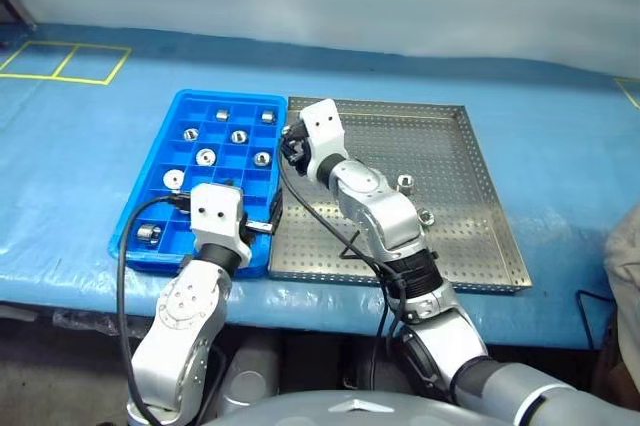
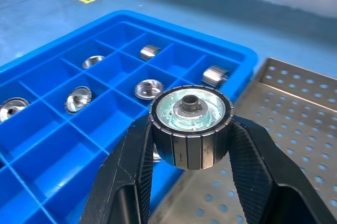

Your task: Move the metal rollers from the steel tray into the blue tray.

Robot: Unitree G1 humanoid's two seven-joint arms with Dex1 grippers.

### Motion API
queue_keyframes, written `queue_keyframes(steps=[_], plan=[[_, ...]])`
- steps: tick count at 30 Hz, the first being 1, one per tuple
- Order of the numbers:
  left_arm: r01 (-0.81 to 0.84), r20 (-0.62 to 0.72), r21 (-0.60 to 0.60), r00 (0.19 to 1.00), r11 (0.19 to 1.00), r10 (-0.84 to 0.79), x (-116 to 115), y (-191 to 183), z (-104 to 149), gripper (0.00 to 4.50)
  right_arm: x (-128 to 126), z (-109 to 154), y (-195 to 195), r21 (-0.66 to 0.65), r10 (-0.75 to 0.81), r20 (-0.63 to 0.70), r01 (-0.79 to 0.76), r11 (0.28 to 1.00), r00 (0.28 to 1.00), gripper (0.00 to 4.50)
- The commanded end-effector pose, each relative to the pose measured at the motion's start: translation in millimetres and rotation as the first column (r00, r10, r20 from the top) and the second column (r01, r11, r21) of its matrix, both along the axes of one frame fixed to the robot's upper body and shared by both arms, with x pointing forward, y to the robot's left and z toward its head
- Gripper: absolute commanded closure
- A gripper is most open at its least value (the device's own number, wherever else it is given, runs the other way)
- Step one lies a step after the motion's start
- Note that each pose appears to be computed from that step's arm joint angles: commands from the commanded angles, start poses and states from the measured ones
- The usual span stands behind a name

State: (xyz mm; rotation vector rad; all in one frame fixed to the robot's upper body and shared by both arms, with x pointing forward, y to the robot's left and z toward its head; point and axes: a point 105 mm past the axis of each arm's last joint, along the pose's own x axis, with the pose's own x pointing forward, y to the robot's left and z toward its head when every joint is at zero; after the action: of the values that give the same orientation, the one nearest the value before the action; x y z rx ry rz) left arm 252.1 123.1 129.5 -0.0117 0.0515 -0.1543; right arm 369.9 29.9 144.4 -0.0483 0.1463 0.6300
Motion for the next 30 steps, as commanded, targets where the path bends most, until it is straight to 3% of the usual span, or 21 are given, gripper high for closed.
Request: queue_keyframes(steps=[1,18,19,25,26,30], plan=[[-0.058,0.069,-0.008,0.996,0.998,0.058,-7,8,17,0.00,-3,11,20,0.036,0.074,0.034,-0.076,0.996,0.997,2.77],[-0.090,0.059,-0.016,0.994,0.996,0.091,-9,10,15,0.00,-3,-31,40,0.048,0.150,-0.117,-0.146,0.988,0.982,2.77],[-0.087,0.059,-0.015,0.994,0.996,0.087,-9,10,15,0.00,-3,-32,40,0.054,0.150,-0.125,-0.144,0.988,0.981,2.05],[-0.054,0.059,-0.016,0.997,0.998,0.054,-4,5,15,0.00,2,-26,28,0.062,0.097,-0.103,-0.091,0.994,0.990,0.22],[-0.043,0.059,-0.017,0.997,0.999,0.044,-3,4,15,0.00,2,-22,24,0.070,0.086,-0.092,-0.080,0.994,0.992,0.03],[0.013,0.064,-0.018,0.998,1.000,-0.012,3,-5,17,0.00,6,1,0,0.095,0.004,-0.019,-0.002,0.995,1.000,0.03]])
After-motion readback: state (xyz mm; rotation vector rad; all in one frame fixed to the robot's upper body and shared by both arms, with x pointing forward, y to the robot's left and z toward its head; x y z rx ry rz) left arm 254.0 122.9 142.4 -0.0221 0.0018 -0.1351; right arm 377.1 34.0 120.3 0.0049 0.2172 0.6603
